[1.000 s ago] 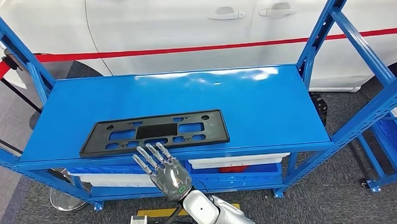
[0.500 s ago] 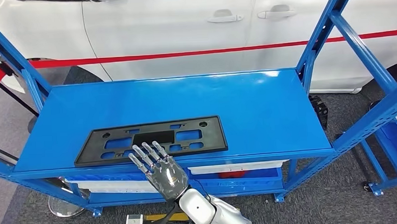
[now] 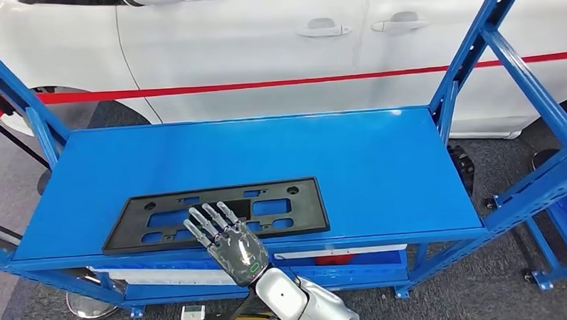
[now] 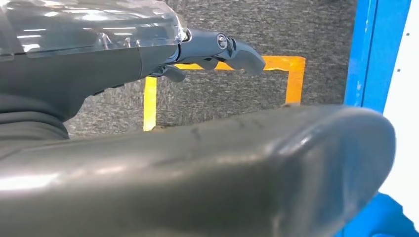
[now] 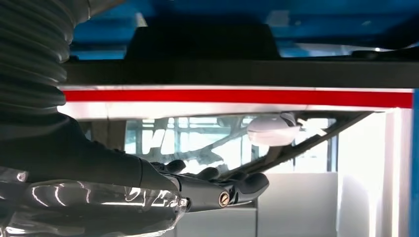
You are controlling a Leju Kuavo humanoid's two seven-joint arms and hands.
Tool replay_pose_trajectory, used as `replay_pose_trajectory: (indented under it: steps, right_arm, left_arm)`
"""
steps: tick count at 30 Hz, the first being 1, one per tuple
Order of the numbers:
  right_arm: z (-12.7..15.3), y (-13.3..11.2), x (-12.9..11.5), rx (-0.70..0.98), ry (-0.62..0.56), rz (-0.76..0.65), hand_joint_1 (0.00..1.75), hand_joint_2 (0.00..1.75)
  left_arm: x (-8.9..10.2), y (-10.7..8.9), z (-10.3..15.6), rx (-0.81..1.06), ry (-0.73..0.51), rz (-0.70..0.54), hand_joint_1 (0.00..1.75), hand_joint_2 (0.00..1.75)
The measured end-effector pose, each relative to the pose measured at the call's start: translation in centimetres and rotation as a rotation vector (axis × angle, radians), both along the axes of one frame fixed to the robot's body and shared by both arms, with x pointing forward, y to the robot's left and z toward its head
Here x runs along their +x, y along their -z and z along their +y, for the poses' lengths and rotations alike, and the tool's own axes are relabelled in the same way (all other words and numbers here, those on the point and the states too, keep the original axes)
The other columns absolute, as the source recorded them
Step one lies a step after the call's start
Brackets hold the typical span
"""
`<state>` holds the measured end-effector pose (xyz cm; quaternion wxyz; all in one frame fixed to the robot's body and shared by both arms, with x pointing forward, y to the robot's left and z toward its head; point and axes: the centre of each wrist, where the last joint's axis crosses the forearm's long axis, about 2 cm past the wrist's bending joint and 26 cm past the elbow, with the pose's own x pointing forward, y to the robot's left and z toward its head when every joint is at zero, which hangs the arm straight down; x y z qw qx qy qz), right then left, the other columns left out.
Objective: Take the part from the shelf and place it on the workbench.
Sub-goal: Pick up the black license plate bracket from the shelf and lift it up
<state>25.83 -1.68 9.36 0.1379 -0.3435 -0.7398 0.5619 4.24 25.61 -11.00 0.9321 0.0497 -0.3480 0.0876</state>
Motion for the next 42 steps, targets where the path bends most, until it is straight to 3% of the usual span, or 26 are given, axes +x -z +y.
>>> replay_pose_trajectory:
  steps: [12, 13, 17, 24, 35, 42]
  right_arm:
    - [0.6, -0.7, 0.8, -0.015, 0.000, 0.005, 0.00, 1.75]
    - [0.8, -0.9, 1.0, -0.020, 0.002, 0.007, 0.06, 1.75]
    - [1.3, -1.3, 1.3, -0.058, 0.030, 0.059, 1.60, 1.75]
    - [1.6, -1.8, 2.1, -0.145, 0.083, 0.177, 1.64, 1.75]
    - [1.8, -2.4, 2.8, -0.182, 0.094, 0.192, 1.64, 1.75]
    - [1.7, -2.3, 3.0, -0.182, 0.100, 0.216, 1.75, 1.75]
  left_arm:
    - [-0.1, 0.0, 0.0, 0.000, 0.020, 0.006, 0.00, 0.00]
    - [-0.1, 0.0, 0.0, 0.002, 0.023, 0.006, 0.00, 0.00]
    - [0.0, 0.0, 0.0, 0.009, 0.037, 0.006, 0.00, 0.00]
    - [0.2, 0.0, -0.1, 0.008, 0.064, 0.005, 0.00, 0.00]
    - [0.3, 0.0, -0.1, 0.004, 0.064, 0.009, 0.00, 0.00]
    - [0.1, 0.0, -0.1, 0.005, 0.060, 0.015, 0.00, 0.00]
